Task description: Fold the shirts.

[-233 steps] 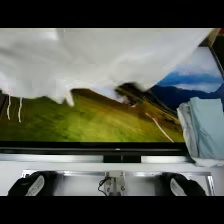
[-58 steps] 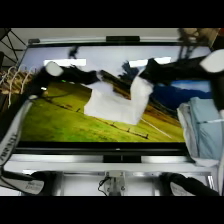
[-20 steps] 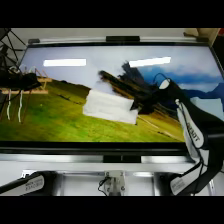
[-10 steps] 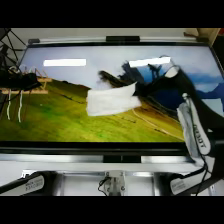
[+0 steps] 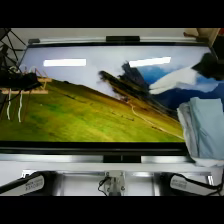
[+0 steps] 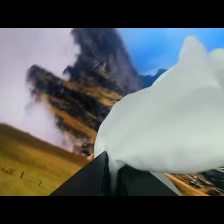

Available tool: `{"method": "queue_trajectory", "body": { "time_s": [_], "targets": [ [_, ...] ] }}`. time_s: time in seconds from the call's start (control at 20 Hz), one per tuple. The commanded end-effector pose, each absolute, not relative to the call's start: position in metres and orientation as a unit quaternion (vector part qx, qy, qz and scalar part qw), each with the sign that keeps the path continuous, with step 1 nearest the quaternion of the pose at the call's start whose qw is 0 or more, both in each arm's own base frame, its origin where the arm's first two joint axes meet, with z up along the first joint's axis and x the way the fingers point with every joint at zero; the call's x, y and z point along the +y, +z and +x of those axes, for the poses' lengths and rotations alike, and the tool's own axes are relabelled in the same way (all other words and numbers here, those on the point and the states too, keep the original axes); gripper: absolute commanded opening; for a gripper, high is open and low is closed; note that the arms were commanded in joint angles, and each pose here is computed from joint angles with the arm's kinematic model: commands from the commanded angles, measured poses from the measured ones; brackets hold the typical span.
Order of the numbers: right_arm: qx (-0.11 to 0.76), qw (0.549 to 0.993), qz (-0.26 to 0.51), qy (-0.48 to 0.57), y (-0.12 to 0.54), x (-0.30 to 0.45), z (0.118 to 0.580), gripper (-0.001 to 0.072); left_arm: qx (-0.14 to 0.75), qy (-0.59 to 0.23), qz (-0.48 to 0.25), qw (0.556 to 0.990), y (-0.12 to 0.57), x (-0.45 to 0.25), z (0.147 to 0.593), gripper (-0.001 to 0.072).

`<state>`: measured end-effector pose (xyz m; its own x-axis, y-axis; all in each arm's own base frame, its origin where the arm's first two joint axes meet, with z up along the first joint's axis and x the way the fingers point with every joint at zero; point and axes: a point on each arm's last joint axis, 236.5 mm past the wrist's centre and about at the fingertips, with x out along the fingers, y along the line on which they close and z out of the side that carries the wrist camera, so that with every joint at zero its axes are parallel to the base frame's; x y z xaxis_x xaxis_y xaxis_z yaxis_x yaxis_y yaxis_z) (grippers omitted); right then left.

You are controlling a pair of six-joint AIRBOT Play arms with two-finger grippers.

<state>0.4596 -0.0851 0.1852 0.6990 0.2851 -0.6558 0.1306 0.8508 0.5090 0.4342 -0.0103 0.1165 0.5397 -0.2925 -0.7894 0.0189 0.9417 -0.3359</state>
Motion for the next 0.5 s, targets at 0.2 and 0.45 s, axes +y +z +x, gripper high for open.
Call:
{"method": "queue_trajectory", "body": {
  "time_s": [0.2,0.45],
  "targets": [
    [0.38,0.87,0.266,-0.17,0.207,-0.227,0.346,0.0063,0.47,-0.111,-0.138,0.865,0.118,-0.027,0.434,0.0034],
    [0.499,0.792,0.302,-0.181,0.181,-0.207,0.268,0.0064,0.461,-0.123,-0.126,0.87,0.121,-0.039,0.439,0.0034]
  ]
}}
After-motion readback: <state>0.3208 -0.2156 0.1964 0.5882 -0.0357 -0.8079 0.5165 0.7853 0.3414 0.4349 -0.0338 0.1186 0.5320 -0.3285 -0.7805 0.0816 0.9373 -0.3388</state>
